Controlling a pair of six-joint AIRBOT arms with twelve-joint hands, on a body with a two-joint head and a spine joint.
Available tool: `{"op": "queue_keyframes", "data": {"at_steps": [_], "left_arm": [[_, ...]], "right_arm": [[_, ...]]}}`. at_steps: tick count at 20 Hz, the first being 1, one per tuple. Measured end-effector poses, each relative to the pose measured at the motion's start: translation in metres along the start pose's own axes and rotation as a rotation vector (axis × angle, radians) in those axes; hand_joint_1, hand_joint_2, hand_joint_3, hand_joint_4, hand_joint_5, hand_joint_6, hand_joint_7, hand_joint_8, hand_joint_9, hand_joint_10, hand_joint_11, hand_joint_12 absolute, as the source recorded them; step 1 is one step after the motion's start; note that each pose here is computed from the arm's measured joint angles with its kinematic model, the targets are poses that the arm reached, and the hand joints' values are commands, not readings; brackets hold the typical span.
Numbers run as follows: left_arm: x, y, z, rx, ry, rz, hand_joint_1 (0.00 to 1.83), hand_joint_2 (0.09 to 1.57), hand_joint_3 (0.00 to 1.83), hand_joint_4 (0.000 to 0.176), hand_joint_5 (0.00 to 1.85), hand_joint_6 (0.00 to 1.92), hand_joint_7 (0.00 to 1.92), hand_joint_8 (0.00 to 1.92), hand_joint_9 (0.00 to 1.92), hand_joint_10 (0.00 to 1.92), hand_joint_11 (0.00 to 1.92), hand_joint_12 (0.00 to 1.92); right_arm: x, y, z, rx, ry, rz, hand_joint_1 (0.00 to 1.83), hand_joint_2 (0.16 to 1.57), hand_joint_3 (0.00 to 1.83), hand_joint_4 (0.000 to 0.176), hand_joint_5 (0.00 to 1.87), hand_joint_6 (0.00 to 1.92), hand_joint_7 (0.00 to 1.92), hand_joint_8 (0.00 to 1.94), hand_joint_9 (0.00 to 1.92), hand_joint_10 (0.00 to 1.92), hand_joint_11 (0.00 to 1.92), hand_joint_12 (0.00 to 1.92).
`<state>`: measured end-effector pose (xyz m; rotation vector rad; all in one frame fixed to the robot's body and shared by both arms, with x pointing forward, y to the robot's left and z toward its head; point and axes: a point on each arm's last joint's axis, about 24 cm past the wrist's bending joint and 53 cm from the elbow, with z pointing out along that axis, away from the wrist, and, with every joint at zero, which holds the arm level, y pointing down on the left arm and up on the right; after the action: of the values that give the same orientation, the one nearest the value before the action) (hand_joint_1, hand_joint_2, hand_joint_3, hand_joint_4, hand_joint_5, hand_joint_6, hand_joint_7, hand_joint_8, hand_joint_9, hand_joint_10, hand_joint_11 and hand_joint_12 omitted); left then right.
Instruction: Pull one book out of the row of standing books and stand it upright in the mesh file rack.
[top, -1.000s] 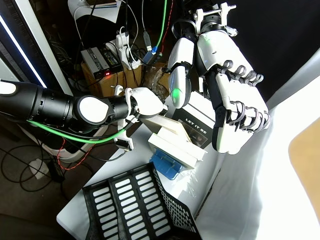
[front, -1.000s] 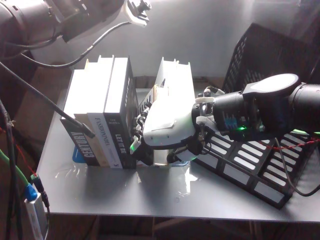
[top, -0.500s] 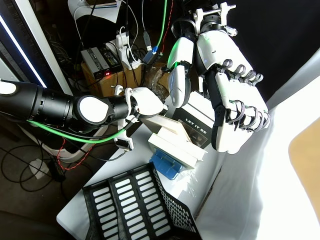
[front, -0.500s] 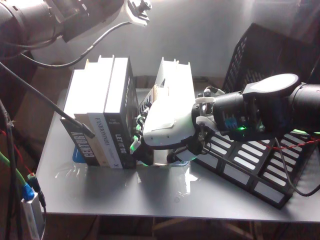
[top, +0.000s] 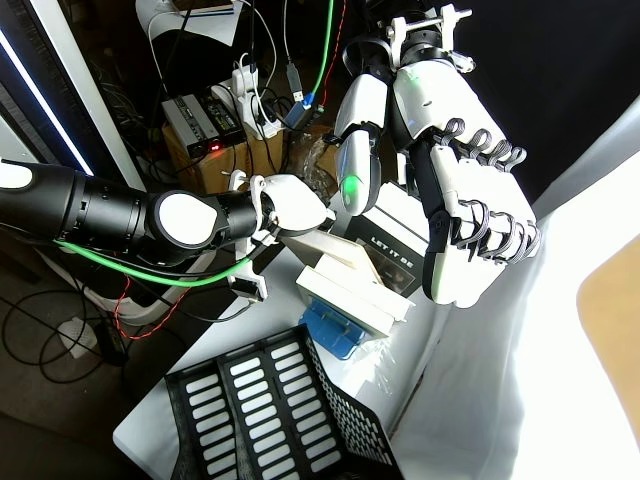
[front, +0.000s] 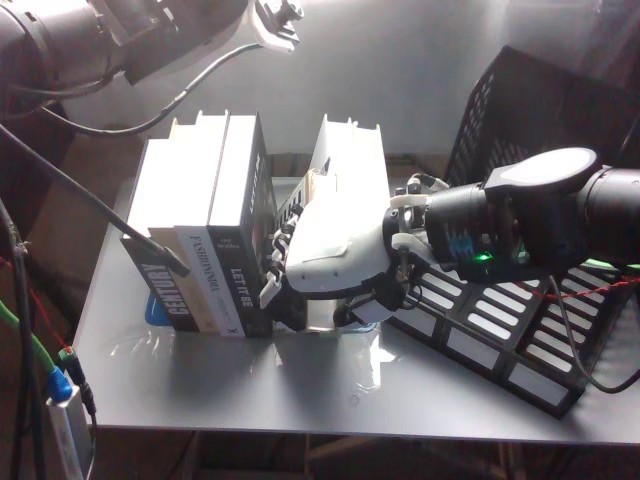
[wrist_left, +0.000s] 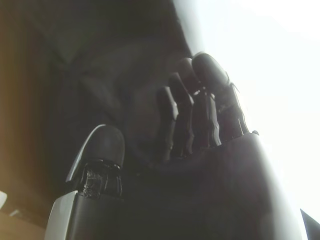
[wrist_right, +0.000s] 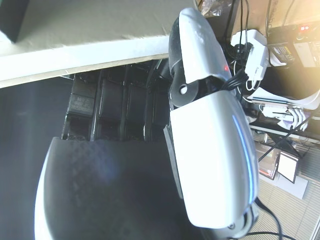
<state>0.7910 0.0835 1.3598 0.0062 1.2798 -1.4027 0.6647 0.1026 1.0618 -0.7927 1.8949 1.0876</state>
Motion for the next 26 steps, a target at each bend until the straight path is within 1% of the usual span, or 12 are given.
{"op": "queue_keyframes", "data": {"at_steps": [2, 3, 4, 5, 6, 8, 9, 10, 16, 18, 23, 26], "left_arm": [[0.0, -0.001, 0.0, 0.003, -0.001, -0.002, 0.0, 1.57, 0.18, 0.0, 0.01, 0.55, 0.01, 0.73, 0.0, 1.1, 0.0, 1.92], [0.0, -0.001, -0.001, 0.006, -0.003, -0.008, 0.0, 1.57, 0.18, 0.0, 0.01, 0.55, 0.01, 0.73, 0.0, 1.1, 0.0, 1.92], [0.001, 0.0, -0.001, 0.006, -0.002, -0.01, 0.0, 1.57, 0.18, 0.0, 0.01, 0.55, 0.01, 0.73, 0.0, 1.1, 0.0, 1.92], [0.003, 0.001, -0.002, 0.004, 0.002, -0.01, 0.0, 1.57, 0.18, 0.0, 0.01, 0.55, 0.01, 0.73, 0.0, 1.1, 0.0, 1.92], [0.004, 0.001, -0.002, 0.001, 0.005, -0.009, 0.0, 1.57, 0.18, 0.0, 0.01, 0.55, 0.01, 0.73, 0.0, 1.1, 0.0, 1.92], [0.002, 0.0, -0.002, 0.005, -0.003, -0.017, 0.0, 1.57, 0.18, 0.0, 0.01, 0.55, 0.01, 0.73, 0.0, 1.1, 0.0, 1.92], [0.001, -0.001, -0.003, 0.009, -0.003, -0.018, 0.0, 1.57, 0.18, 0.0, 0.01, 0.55, 0.01, 0.73, 0.0, 1.1, 0.0, 1.92], [0.002, -0.001, -0.003, 0.009, -0.002, -0.016, 0.0, 1.57, 0.18, 0.0, 0.01, 0.55, 0.01, 0.73, 0.0, 1.1, 0.0, 1.92], [0.002, -0.001, -0.003, 0.007, -0.003, -0.015, 0.0, 1.57, 0.18, 0.0, 0.01, 0.55, 0.01, 0.73, 0.0, 1.1, 0.0, 1.92], [0.001, -0.001, -0.003, 0.007, -0.003, -0.011, 0.0, 1.57, 0.18, 0.0, 0.01, 0.55, 0.01, 0.73, 0.0, 1.1, 0.0, 1.92], [-0.003, -0.003, -0.006, 0.008, -0.01, -0.004, 0.0, 1.57, 0.18, 0.0, 0.01, 0.55, 0.01, 0.73, 0.0, 1.1, 0.0, 1.92], [-0.003, -0.001, -0.006, 0.003, -0.01, 0.0, 0.0, 1.57, 0.18, 0.0, 0.01, 0.55, 0.01, 0.73, 0.0, 1.1, 0.0, 1.92]], "right_arm": [[0.0, 0.0, 0.0, 0.001, 0.001, -0.001, 1.34, 1.22, 0.0, 0.0, 0.65, 1.51, 0.79, 1.19, 0.78, 1.39, 0.54, 1.66], [0.001, 0.001, -0.001, 0.001, 0.002, -0.003, 1.18, 1.25, 0.0, 0.0, 0.65, 1.54, 0.78, 1.25, 0.69, 1.17, 0.48, 1.69], [0.001, 0.001, -0.002, 0.003, 0.003, -0.004, 1.12, 1.13, 0.0, 0.0, 0.41, 1.09, 0.59, 0.84, 0.54, 1.0, 0.3, 1.65], [0.002, 0.001, -0.005, 0.008, 0.005, -0.008, 1.07, 1.1, 0.0, 0.0, 0.3, 0.88, 0.5, 0.62, 0.4, 0.94, 0.13, 1.67], [0.001, 0.0, -0.009, 0.01, 0.005, -0.008, 1.05, 1.03, 0.0, 0.0, 0.25, 0.64, 0.44, 0.41, 0.28, 0.8, 0.02, 1.56], [0.001, -0.003, -0.013, 0.017, 0.009, -0.02, 0.94, 0.99, 0.0, 0.0, 0.14, 0.3, 0.27, 0.09, 0.07, 0.47, 0.0, 0.98], [0.002, -0.004, -0.015, 0.021, 0.012, -0.035, 0.88, 1.01, 0.0, 0.0, 0.04, 0.13, 0.09, 0.04, 0.01, 0.16, 0.0, 0.36], [0.002, -0.005, -0.016, 0.02, 0.012, -0.036, 0.83, 1.03, 0.01, 0.0, 0.01, 0.03, 0.02, 0.01, 0.0, 0.03, 0.0, 0.07], [0.003, -0.005, -0.022, 0.028, 0.021, -0.056, 0.8, 0.98, 0.0, 0.0, 0.0, 0.0, 0.0, 0.0, 0.0, 0.0, 0.0, 0.0], [0.003, -0.005, -0.023, 0.029, 0.021, -0.058, 0.86, 0.95, 0.0, 0.0, 0.0, 0.0, 0.0, 0.0, 0.0, 0.0, 0.0, 0.0], [0.003, -0.004, -0.024, 0.026, 0.023, -0.063, 0.78, 0.98, 0.0, 0.0, 0.0, 0.0, 0.0, 0.0, 0.0, 0.0, 0.0, 0.0], [0.004, -0.002, -0.025, 0.022, 0.039, -0.11, 0.81, 0.97, 0.0, 0.0, 0.0, 0.0, 0.0, 0.0, 0.0, 0.0, 0.0, 0.0]]}}
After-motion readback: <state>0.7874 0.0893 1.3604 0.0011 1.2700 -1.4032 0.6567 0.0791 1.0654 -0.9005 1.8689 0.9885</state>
